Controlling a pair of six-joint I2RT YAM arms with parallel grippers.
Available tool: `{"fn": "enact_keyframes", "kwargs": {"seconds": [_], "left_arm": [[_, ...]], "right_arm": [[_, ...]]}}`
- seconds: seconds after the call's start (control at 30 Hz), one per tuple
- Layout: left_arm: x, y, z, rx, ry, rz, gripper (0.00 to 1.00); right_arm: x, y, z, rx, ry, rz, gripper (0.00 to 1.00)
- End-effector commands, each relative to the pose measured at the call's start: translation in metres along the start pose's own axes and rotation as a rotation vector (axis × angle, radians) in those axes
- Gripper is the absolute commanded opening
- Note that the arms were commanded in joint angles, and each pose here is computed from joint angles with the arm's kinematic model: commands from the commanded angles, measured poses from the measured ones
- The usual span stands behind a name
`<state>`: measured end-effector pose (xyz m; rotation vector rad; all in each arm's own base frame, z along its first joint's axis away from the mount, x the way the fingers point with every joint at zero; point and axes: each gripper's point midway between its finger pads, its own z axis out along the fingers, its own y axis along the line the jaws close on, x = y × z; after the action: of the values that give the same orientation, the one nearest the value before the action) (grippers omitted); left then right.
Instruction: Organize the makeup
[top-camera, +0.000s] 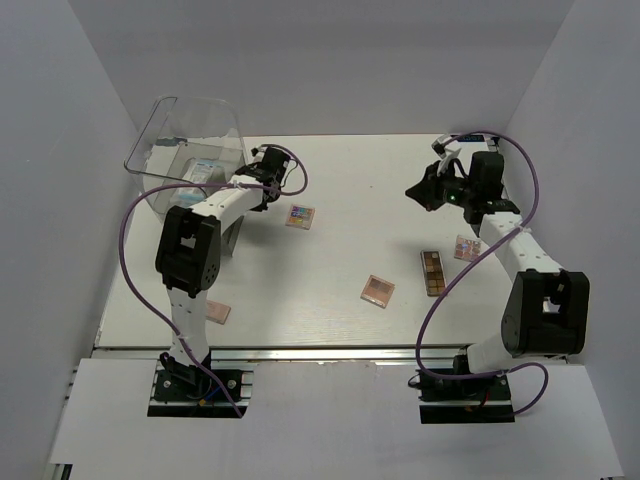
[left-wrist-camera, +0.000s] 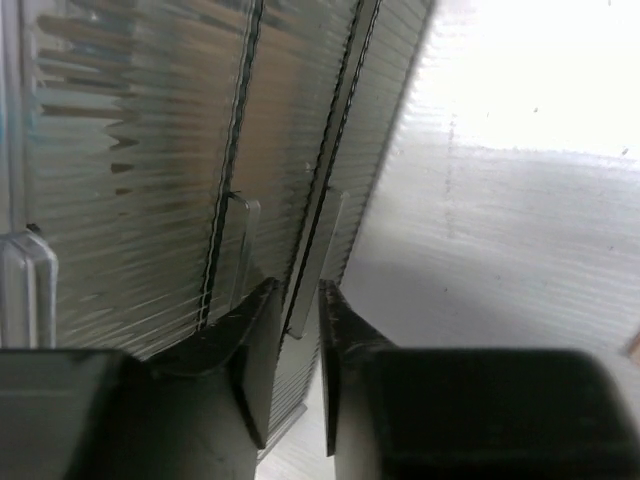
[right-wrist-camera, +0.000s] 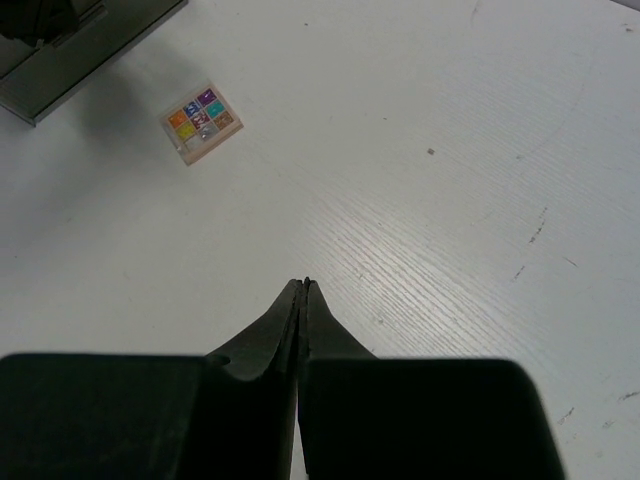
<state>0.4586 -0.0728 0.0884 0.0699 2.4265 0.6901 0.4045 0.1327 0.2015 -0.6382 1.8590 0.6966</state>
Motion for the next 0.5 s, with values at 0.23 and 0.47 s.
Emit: {"fn": "enact_keyframes", "kwargs": {"seconds": [0.23, 0.47], "left_arm": [[-0.012, -0.008, 0.006, -0.086, -0.064, -0.023, 0.34], [-0.024, -0.021, -0.027, 0.046, -0.084, -0.106, 0.31]], "right_arm": [[0.001, 0.007, 0.010, -0.040, 0.004, -0.032, 0.00], [0.014, 0.038, 0.038, -0.146, 0.060, -0.052, 0.00]]}}
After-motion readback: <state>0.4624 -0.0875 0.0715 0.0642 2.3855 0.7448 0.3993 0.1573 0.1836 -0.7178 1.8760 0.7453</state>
